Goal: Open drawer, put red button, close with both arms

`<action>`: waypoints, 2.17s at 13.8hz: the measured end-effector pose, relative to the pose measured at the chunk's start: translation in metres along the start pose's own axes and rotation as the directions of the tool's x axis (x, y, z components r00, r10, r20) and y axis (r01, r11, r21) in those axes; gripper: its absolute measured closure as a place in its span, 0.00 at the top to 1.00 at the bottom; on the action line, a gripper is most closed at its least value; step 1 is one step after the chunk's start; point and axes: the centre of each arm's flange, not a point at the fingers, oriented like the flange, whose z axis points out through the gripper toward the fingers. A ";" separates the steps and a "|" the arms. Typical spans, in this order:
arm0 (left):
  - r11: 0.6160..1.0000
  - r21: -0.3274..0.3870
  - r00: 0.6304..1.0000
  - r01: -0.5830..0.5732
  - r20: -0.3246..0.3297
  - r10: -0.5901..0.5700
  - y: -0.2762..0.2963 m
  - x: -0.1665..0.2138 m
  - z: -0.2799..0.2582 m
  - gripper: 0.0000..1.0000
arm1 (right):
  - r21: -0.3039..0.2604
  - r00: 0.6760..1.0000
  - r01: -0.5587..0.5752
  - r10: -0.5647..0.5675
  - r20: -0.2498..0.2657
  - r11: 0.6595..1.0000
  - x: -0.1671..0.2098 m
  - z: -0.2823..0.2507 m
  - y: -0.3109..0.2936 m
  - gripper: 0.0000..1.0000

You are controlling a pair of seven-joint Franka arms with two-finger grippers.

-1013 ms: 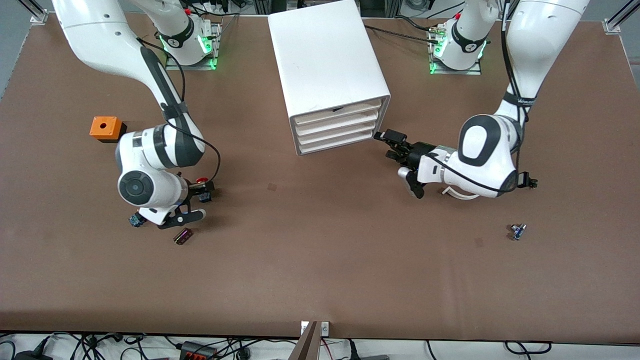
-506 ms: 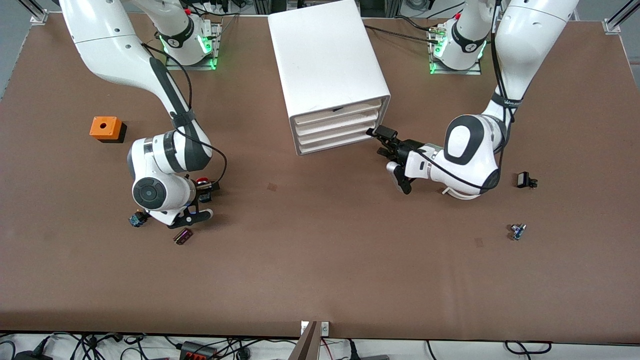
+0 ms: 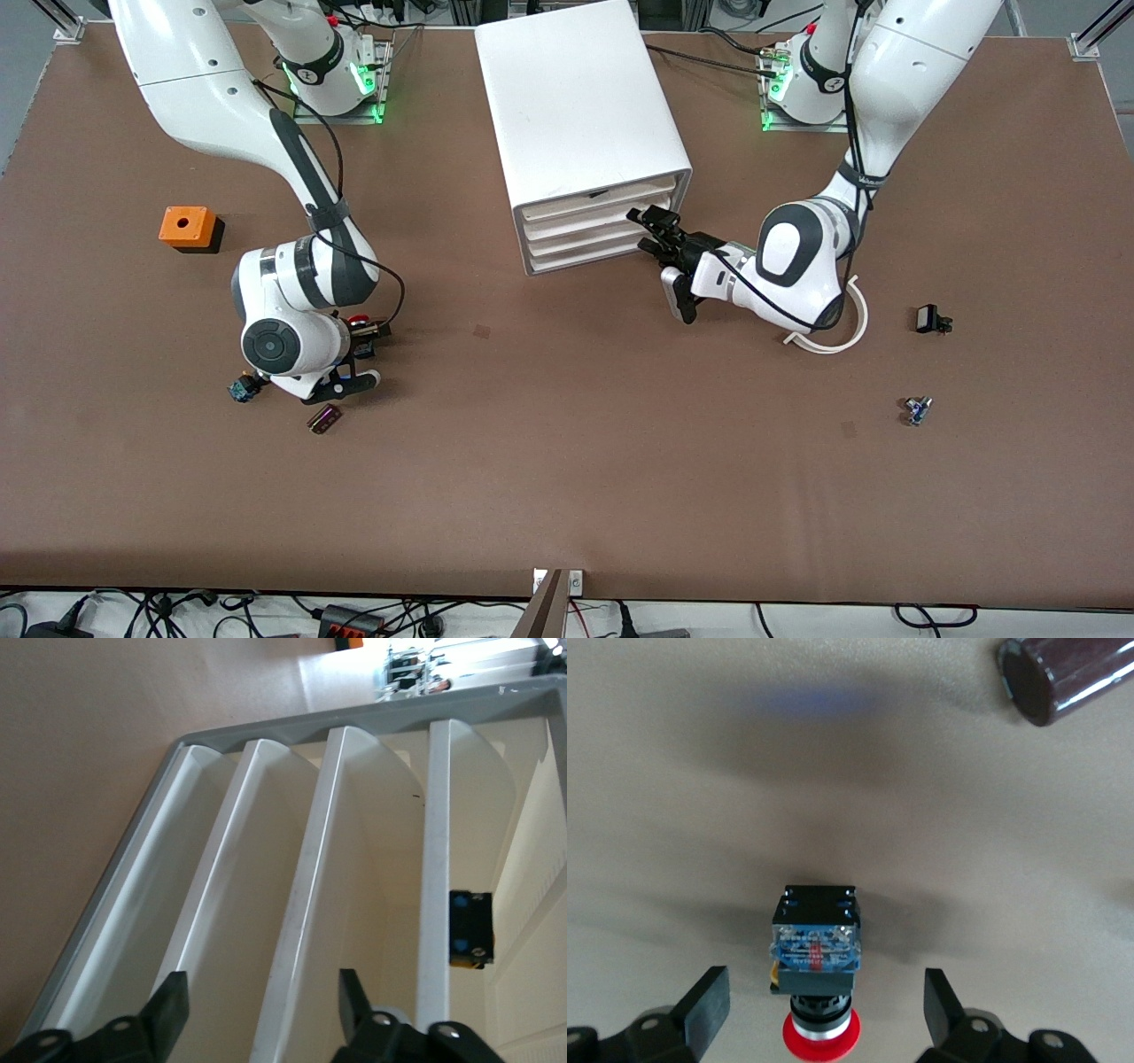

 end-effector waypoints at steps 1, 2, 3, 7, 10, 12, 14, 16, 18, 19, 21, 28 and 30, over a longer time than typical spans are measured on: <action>1.000 -0.016 1.000 -0.005 -0.007 0.005 -0.006 -0.005 0.005 0.61 | 0.000 1.000 0.000 0.000 0.002 1.000 0.000 0.002 0.000 0.97; 1.000 -0.023 1.000 -0.008 -0.010 0.008 -0.009 -0.007 0.008 0.51 | 0.000 1.000 0.000 0.000 0.004 1.000 0.000 0.003 0.000 0.89; 1.000 -0.024 1.000 -0.008 -0.010 0.008 -0.009 -0.007 0.008 0.51 | 0.000 1.000 0.000 0.000 0.005 1.000 0.000 0.003 0.000 0.78; 0.998 -0.039 0.999 -0.042 -0.010 0.041 0.000 -0.005 0.006 0.15 | 0.000 1.000 0.000 0.000 0.006 1.000 0.000 0.004 0.000 0.60; 0.998 -0.034 0.998 -0.061 -0.016 0.061 0.000 -0.004 0.003 0.15 | 0.000 1.000 0.001 -0.001 0.006 1.000 0.000 0.004 -0.001 0.50; 0.997 -0.012 0.997 -0.073 -0.034 0.072 -0.002 0.001 -0.009 0.15 | 0.000 1.000 0.002 -0.002 0.006 1.000 0.000 0.002 -0.001 0.41; 0.995 0.037 0.994 -0.091 -0.056 0.093 -0.009 0.011 -0.038 0.15 | 0.000 1.000 0.002 -0.002 0.002 1.000 0.001 0.001 -0.001 0.41; 0.992 0.071 0.990 -0.109 -0.086 0.115 -0.015 0.024 -0.066 0.15 | -0.002 1.000 0.002 -0.002 -0.022 1.000 0.005 -0.010 -0.001 0.41; 0.990 0.084 0.987 -0.117 -0.103 0.125 -0.021 0.031 -0.080 0.15 | -0.004 0.998 0.001 -0.001 -0.069 1.000 0.013 -0.035 0.000 0.41; 0.989 0.090 0.986 -0.120 -0.109 0.130 -0.023 0.034 -0.085 0.15 | -0.005 0.996 -0.002 0.001 -0.092 1.000 0.016 -0.051 0.002 0.41; 0.986 0.113 0.985 -0.122 -0.106 0.135 -0.025 0.035 -0.095 0.19 | -0.007 0.993 -0.009 0.008 -0.114 1.000 0.017 -0.086 0.006 0.41; 0.989 0.146 0.996 -0.032 -0.078 0.044 -0.018 0.031 -0.128 0.90 | -0.004 0.986 0.014 -0.015 -0.163 1.000 0.004 -0.187 -0.009 0.41; 0.979 0.203 0.999 0.033 -0.022 -0.029 0.008 0.032 -0.149 1.00 | -0.001 0.977 0.069 -0.068 -0.203 0.998 0.000 -0.210 -0.045 0.41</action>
